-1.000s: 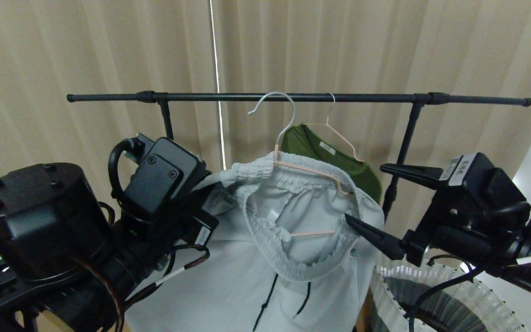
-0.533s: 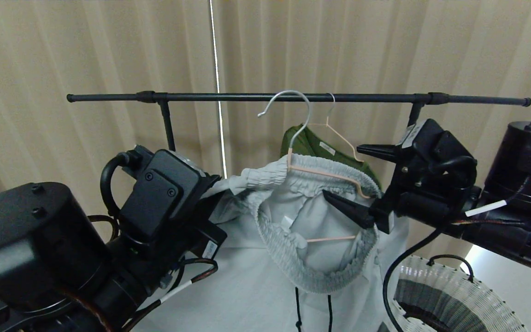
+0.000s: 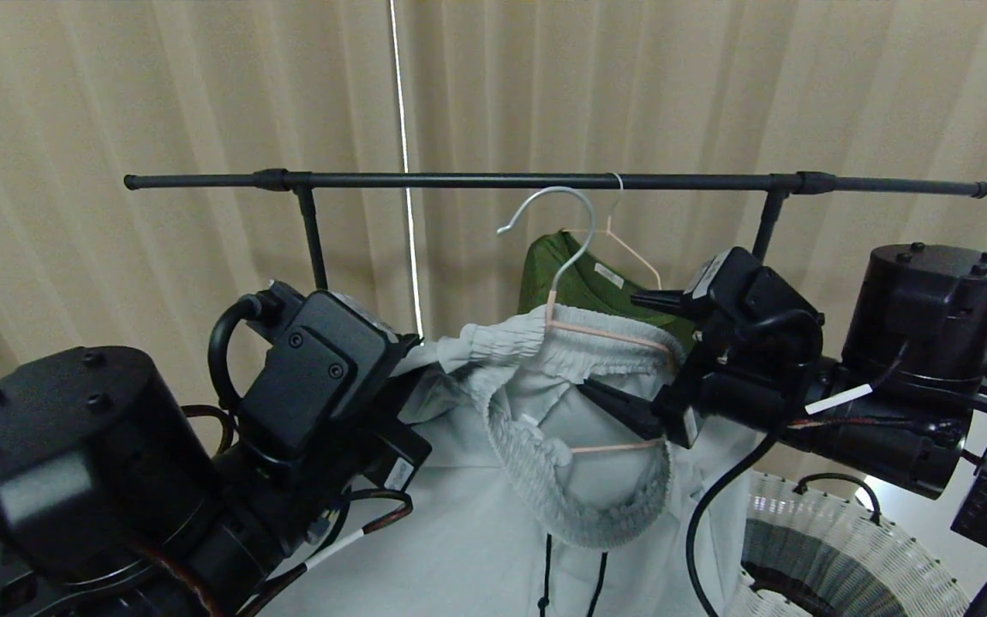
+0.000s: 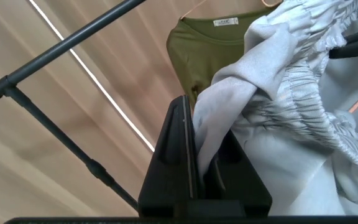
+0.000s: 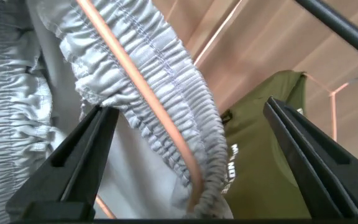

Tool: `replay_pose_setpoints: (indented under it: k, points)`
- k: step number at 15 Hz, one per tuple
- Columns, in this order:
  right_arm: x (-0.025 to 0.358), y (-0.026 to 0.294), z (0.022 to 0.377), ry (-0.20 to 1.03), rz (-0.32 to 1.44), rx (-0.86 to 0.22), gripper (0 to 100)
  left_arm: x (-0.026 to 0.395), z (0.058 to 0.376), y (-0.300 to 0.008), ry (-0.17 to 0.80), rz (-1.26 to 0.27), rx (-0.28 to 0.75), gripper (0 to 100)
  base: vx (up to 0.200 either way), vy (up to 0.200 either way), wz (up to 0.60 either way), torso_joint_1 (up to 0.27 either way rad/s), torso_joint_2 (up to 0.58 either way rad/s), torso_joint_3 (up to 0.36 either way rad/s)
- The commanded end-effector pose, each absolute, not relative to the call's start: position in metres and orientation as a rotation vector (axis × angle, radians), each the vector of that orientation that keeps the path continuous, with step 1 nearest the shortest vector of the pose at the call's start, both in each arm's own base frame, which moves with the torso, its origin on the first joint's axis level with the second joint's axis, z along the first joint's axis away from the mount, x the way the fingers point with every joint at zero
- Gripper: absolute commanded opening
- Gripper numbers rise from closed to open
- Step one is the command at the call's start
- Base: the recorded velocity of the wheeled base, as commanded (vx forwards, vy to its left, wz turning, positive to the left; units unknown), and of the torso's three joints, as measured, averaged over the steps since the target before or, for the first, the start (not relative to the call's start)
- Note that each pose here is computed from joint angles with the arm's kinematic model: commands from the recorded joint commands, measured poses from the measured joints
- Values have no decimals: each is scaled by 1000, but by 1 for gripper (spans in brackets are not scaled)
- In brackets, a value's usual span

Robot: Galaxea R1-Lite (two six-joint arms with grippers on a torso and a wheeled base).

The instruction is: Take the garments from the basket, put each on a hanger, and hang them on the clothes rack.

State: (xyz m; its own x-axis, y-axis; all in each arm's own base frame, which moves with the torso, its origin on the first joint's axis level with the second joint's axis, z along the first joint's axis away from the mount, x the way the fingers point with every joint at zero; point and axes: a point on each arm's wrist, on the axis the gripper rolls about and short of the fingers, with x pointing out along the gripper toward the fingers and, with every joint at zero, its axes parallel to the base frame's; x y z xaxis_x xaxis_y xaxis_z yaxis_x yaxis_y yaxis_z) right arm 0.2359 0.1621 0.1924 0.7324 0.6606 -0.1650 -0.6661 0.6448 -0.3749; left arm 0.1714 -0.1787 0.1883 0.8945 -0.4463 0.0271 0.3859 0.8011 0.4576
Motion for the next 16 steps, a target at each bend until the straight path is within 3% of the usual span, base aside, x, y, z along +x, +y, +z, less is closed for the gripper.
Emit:
replay_pose_setpoints:
  k: [1, 12, 13, 16]
  points:
    - [234, 161, 190, 17, 757, -434, 0, 172, 187, -178, -133, -444, 463, 0, 0, 0, 0, 0, 0, 0]
    - [233, 160, 192, 10, 756, -432, 0, 179, 179, -174, -97, -416, 486, 0, 0, 0, 0, 0, 0, 0]
    - [230, 159, 194, 1, 752, -430, 0, 178, 178, -173, -95, -419, 488, 100, 0, 0, 0, 0, 0, 0]
    - [219, 149, 196, -3, 742, -429, 0, 174, 176, -174, -94, -436, 484, 100, 0, 0, 0, 0, 0, 0]
